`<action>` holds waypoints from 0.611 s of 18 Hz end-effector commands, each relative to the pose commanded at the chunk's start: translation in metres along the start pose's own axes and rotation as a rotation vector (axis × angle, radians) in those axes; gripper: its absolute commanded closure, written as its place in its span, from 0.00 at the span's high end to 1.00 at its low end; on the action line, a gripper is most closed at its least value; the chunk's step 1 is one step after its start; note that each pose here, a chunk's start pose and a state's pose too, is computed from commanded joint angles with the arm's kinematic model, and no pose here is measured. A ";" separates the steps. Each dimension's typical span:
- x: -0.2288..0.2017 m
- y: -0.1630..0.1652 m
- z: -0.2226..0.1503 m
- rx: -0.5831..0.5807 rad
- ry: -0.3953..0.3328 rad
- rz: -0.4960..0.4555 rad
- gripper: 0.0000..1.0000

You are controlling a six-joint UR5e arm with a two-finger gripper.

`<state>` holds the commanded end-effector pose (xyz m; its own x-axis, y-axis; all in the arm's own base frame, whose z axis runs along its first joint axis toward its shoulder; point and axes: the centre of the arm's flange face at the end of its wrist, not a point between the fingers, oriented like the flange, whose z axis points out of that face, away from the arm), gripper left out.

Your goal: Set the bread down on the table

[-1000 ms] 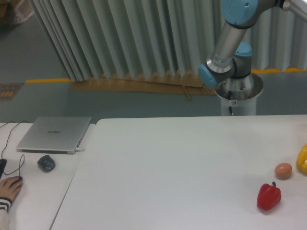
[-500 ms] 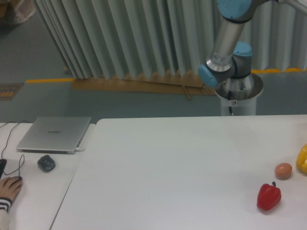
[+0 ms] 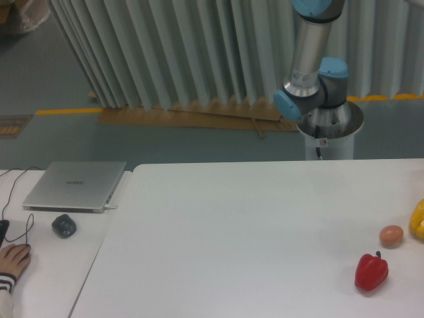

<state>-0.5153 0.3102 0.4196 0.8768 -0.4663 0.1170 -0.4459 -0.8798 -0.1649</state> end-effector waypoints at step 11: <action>0.028 -0.159 0.018 0.014 -0.040 -0.079 0.20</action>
<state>-0.4170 0.4390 0.4319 0.9157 -0.3915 0.0907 -0.3730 -0.9120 -0.1707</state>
